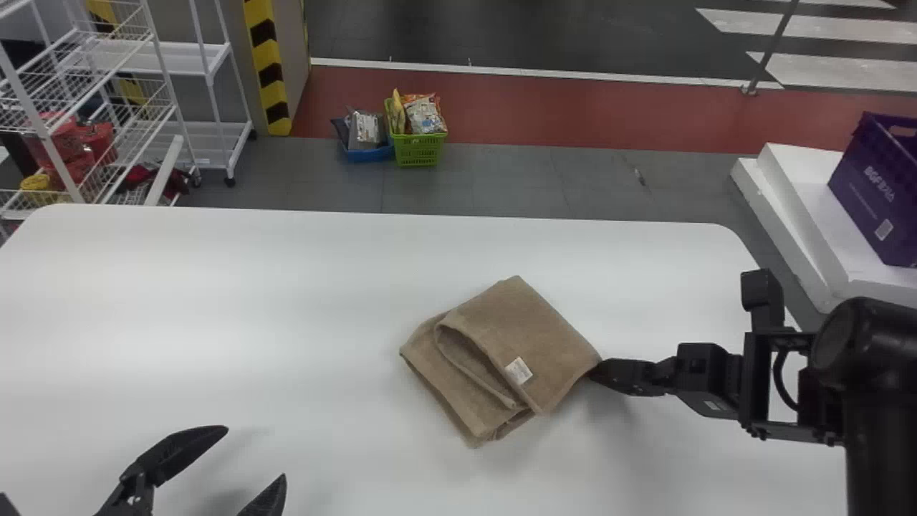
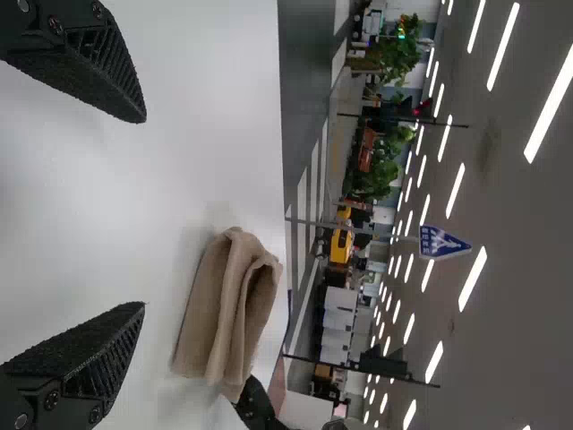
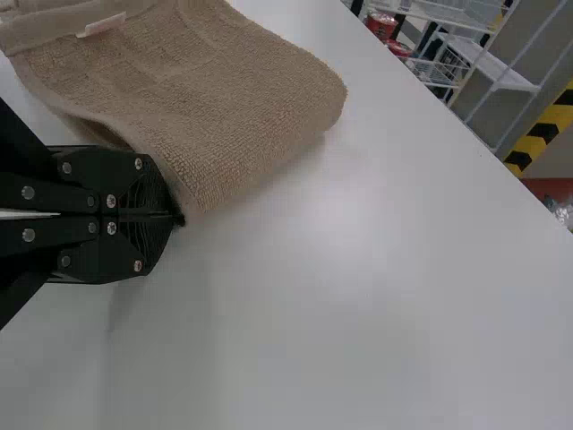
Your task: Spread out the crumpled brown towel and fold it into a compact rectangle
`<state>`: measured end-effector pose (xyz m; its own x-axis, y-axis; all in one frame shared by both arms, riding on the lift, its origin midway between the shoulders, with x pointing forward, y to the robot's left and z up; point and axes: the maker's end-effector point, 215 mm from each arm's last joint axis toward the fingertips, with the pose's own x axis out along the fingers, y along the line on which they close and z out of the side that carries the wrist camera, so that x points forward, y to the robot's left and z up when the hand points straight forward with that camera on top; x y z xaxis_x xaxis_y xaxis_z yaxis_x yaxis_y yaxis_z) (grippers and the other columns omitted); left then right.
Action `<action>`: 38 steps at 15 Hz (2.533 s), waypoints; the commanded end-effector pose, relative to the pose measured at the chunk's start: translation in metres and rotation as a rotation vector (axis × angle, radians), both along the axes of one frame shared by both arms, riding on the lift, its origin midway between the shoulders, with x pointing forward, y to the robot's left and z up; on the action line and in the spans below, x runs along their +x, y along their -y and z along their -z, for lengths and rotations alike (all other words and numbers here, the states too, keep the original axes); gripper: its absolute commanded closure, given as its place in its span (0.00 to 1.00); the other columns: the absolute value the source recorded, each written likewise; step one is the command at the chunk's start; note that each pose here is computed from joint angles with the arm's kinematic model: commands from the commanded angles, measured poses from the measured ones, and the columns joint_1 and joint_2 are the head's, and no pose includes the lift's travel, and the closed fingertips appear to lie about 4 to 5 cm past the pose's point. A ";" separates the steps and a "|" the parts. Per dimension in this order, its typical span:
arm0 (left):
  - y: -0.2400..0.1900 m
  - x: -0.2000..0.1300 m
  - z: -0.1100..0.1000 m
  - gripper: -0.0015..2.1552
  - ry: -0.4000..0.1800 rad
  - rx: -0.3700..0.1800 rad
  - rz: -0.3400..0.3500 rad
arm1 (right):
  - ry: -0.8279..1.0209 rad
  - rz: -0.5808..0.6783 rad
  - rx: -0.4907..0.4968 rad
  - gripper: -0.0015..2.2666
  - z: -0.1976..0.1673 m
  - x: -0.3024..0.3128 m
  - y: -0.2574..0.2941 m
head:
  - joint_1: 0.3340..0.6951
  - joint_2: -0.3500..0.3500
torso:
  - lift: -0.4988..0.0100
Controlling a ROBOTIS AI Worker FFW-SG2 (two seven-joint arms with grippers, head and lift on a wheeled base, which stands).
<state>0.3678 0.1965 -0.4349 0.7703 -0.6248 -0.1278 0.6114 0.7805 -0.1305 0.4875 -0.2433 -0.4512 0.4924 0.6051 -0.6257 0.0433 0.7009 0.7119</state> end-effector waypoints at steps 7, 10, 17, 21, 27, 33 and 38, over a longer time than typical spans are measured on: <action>0.003 0.001 0.003 0.03 -0.006 0.000 -0.001 | 0.117 0.001 0.039 0.73 -0.022 0.051 -0.025 | 1.00 0.46 | 0.73; 0.004 0.001 0.003 0.03 -0.003 0.001 -0.001 | 0.228 0.029 0.007 0.73 -0.023 0.098 -0.015 | 1.00 0.45 | 0.73; 0.003 0.001 0.004 0.03 -0.007 0.003 -0.002 | 0.314 -0.037 0.011 0.17 -0.016 0.110 -0.039 | 1.00 0.47 | 0.73; 0.001 0.002 0.003 0.03 -0.005 0.005 -0.006 | 0.358 -0.085 -0.250 0.03 -0.026 0.059 0.018 | 1.00 0.47 | 0.73; 0.008 0.004 0.003 0.03 -0.006 0.007 0.005 | 0.773 -0.530 -0.497 0.06 -0.120 0.027 -0.057 | 1.00 0.41 | 0.73; 0.004 0.000 0.004 0.03 -0.013 0.007 -0.002 | 0.808 -0.879 -0.710 0.09 -0.114 0.017 -0.093 | 1.00 0.57 | 0.73; 0.000 -0.004 0.006 0.03 -0.017 0.005 -0.008 | 0.822 -0.950 -0.802 0.09 -0.110 0.017 -0.085 | 1.00 0.58 | 0.73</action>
